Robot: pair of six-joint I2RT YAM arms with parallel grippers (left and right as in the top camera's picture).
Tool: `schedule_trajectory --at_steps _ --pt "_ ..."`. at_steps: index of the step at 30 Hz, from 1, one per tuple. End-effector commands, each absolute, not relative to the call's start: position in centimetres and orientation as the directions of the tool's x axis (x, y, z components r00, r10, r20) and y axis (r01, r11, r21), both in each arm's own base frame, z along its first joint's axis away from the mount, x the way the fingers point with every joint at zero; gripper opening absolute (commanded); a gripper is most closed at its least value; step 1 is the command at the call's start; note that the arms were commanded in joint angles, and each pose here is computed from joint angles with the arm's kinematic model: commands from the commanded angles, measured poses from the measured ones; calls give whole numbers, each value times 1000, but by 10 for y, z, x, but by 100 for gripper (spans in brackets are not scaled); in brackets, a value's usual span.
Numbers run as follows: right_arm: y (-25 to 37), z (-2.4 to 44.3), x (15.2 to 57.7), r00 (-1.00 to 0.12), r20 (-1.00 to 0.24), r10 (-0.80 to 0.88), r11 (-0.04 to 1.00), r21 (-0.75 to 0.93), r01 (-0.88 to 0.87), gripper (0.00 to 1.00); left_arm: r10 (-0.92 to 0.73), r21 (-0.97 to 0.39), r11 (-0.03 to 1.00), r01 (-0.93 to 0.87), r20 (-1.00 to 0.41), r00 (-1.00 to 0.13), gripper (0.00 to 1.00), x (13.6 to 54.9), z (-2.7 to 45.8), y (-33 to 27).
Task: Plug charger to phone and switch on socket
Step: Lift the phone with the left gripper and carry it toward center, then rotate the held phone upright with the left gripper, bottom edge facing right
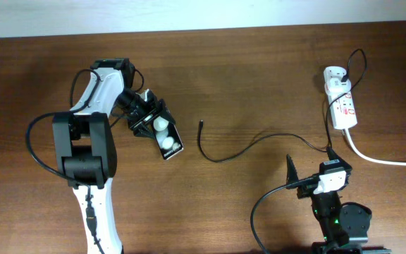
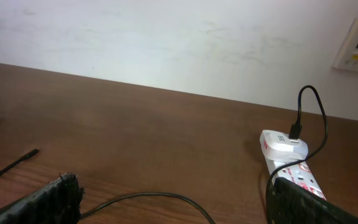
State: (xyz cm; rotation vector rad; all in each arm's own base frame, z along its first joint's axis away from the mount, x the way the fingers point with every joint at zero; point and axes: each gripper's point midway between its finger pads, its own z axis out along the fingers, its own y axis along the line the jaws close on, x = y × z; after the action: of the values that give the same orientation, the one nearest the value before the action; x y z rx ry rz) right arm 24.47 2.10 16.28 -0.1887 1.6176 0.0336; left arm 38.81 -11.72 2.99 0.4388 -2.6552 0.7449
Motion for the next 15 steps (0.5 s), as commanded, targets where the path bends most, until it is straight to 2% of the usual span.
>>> schedule_trajectory --at_steps 1,8,11,15 --pt "22 160 245 -47 -994 -94 986 -86 -146 99 -177 -473 796 -378 415 -892 65 389 32 -124" --pt "22 160 245 -47 -994 -94 986 -86 -146 99 -176 -477 789 -389 432 -885 64 387 34 -126" --pt "22 160 245 -47 -994 -94 986 -86 -146 99 -166 -516 757 -402 443 -881 57 388 40 -133" --pt "22 160 245 -47 -994 -94 986 -86 -146 99 -160 -537 736 -412 453 -877 56 388 43 -137"
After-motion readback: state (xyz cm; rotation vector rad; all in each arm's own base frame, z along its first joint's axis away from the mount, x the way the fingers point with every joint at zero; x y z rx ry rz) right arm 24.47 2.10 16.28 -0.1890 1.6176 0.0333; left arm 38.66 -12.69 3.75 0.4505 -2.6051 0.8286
